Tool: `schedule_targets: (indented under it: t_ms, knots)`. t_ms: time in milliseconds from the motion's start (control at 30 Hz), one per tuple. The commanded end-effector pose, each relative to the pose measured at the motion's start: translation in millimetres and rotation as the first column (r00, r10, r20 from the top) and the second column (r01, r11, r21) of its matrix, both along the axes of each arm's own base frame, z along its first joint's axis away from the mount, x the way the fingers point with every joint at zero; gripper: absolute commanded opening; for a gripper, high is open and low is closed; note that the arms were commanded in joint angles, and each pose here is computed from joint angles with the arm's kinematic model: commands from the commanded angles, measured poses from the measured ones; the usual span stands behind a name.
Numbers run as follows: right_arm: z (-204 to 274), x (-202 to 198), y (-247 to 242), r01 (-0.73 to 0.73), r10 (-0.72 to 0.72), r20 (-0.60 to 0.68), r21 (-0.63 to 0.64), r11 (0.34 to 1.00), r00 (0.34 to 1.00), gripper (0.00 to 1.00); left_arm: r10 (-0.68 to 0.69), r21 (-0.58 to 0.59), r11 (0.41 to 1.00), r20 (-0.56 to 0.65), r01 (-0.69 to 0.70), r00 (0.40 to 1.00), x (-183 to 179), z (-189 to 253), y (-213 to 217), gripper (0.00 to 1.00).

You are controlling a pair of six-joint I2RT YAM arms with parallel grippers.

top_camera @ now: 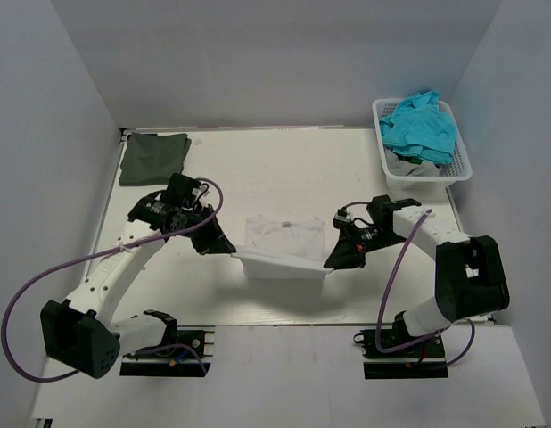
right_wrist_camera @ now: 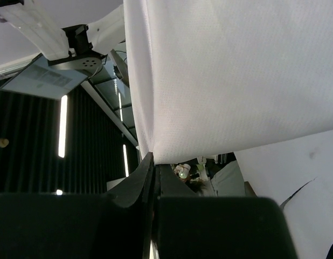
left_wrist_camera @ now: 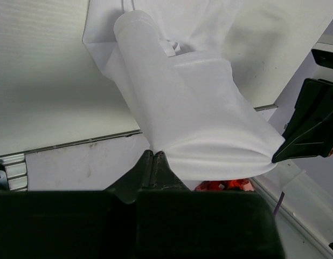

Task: Fold and stack the t-shirts
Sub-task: Fold the long partially folded tshirt into a neat square

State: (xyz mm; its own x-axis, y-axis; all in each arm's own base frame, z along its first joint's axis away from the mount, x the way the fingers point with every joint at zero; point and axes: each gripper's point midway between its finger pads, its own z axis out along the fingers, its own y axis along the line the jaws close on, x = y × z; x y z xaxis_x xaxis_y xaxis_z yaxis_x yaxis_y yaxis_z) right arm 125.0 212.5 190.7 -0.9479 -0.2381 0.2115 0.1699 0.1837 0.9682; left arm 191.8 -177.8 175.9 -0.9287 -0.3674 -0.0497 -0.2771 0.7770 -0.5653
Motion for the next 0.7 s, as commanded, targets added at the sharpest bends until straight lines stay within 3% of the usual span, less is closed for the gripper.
schedule_targets:
  t_ms: [0, 67, 167, 300, 667]
  knots:
    - [15, 9, 2, 0.011, -0.011, -0.006, 0.071, 0.997, 1.000, 0.00, 0.044, 0.046, 0.998, 0.075, -0.047, 0.996, 24, 3, 7, 0.00]
    - [16, 17, 3, 0.020, -0.018, -0.035, 0.066, 0.998, 0.999, 0.00, 0.035, 0.047, 0.998, 0.084, -0.039, 0.996, 31, 4, 5, 0.00]
    - [20, 39, 8, 0.018, -0.020, 0.023, 0.108, 0.994, 1.000, 0.00, 0.051, 0.063, 0.996, 0.122, -0.059, 0.991, 54, 3, 5, 0.00]
    - [20, 61, 11, 0.068, -0.062, -0.041, 0.161, 0.985, 0.997, 0.00, 0.050, 0.085, 0.995, 0.128, -0.061, 0.991, 82, 1, -2, 0.00]
    - [-11, 127, 14, 0.087, -0.081, -0.058, 0.112, 0.990, 0.995, 0.00, 0.037, 0.171, 0.984, 0.123, -0.058, 0.992, 165, -22, -12, 0.00]
